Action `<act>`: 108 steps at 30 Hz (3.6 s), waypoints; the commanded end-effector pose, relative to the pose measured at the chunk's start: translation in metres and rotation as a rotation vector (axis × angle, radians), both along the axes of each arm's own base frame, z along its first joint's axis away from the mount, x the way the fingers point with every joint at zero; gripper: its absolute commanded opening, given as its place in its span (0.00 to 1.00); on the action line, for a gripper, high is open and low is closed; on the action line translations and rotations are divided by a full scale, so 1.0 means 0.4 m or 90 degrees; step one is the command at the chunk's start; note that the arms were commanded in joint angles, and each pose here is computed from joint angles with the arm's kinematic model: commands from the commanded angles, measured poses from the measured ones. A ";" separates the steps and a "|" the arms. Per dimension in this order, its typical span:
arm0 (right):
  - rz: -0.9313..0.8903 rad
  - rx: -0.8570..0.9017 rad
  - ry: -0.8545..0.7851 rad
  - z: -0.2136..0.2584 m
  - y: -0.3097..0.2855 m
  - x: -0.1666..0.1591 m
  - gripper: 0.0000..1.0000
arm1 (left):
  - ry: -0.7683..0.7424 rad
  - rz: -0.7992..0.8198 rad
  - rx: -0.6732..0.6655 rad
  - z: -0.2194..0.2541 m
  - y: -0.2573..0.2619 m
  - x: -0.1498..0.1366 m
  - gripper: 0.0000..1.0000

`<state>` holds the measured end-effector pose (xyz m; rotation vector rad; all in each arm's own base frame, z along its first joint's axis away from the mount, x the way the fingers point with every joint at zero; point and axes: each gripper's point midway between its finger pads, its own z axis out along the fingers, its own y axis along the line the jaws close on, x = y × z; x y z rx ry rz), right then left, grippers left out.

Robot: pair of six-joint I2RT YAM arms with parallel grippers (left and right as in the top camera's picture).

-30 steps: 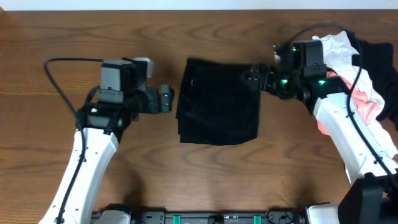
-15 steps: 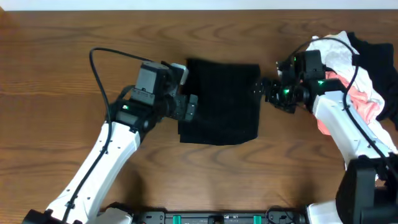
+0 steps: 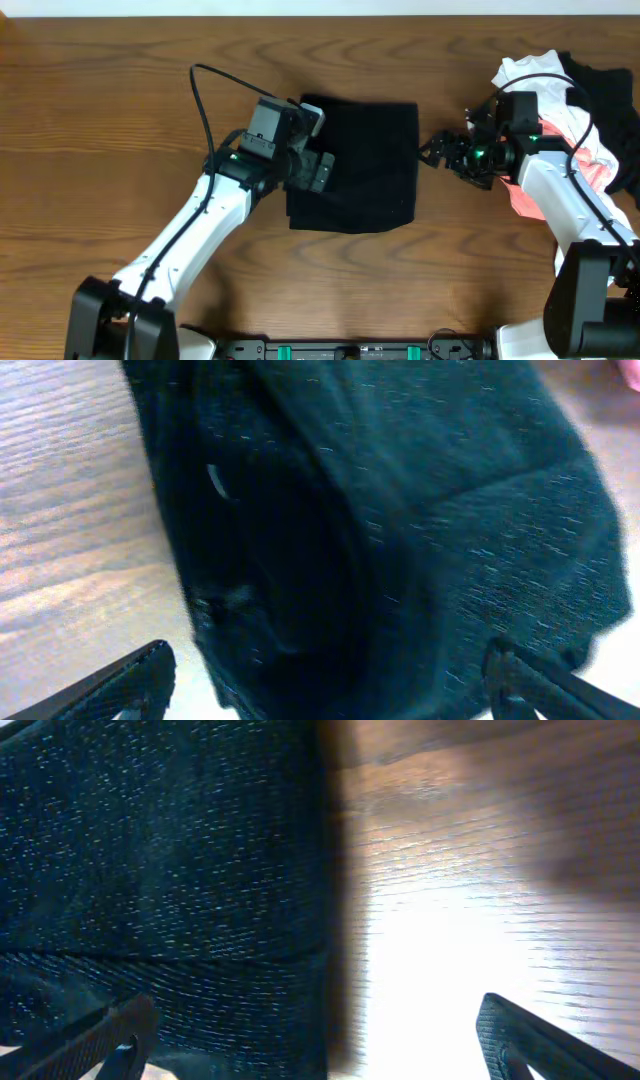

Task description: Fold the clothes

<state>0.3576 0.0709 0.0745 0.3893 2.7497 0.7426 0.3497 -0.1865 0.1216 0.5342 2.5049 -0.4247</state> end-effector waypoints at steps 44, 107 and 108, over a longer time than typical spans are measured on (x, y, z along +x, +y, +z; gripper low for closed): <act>0.058 -0.017 0.012 -0.007 -0.020 -0.043 0.99 | 0.246 0.082 -0.236 -0.228 0.086 0.068 0.98; 0.101 -0.027 -0.003 -0.008 -0.017 -0.050 0.99 | 0.132 0.789 -0.412 -0.172 0.957 0.137 0.06; 0.103 -0.022 -0.008 -0.006 -0.014 -0.047 0.99 | 0.143 0.811 -0.412 -0.181 0.977 0.114 0.06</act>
